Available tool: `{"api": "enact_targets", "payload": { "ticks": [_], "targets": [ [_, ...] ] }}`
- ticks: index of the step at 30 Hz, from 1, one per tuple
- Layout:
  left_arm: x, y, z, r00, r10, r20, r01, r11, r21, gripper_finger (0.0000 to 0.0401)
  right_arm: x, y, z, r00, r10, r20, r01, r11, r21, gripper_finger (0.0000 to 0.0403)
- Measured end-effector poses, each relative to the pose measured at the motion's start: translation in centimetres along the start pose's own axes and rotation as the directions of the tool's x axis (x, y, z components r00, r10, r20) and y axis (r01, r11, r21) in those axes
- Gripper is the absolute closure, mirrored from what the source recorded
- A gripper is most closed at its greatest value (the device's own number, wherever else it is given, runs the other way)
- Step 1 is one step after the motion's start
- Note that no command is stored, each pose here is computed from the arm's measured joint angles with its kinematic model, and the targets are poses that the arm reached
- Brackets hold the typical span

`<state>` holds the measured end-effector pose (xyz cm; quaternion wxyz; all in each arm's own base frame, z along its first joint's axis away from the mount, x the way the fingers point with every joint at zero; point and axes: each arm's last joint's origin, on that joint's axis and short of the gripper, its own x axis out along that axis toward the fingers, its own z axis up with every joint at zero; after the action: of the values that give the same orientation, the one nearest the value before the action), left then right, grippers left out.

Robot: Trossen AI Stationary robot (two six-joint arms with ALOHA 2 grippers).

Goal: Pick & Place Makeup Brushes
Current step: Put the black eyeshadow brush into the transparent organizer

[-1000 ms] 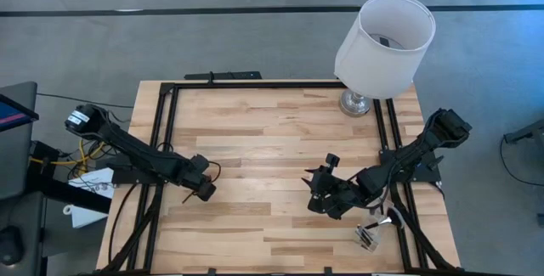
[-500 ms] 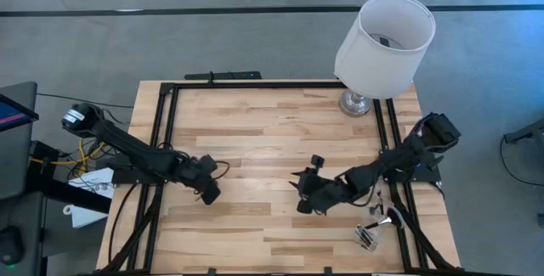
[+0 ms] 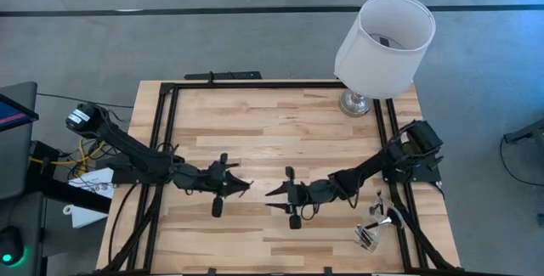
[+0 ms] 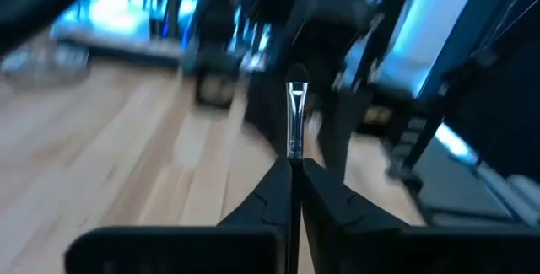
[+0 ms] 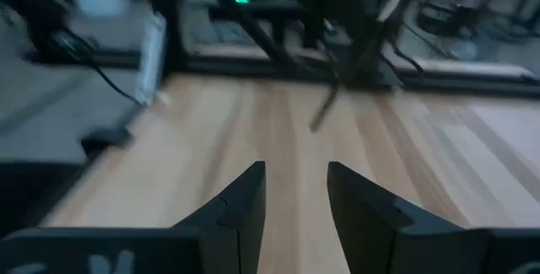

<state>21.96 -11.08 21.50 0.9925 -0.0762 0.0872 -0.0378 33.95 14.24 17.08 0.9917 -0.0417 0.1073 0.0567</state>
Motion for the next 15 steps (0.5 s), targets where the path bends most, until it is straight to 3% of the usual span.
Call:
{"api": "enact_targets", "payload": {
  "ticks": [11,15],
  "targets": [
    [3.6,-1.1,-2.5,0.982,-0.048,0.184,0.034,0.996,0.080,0.0385,0.8,-1.2,0.6,0.989,0.052,0.136,-0.058,0.998,0.039,0.0212],
    [4.2,-1.1,-2.8,0.965,-0.085,0.248,0.063,0.993,0.095,0.0385,0.8,-1.2,0.5,0.990,0.053,0.128,-0.058,0.998,0.038,0.0195]
  ]
}}
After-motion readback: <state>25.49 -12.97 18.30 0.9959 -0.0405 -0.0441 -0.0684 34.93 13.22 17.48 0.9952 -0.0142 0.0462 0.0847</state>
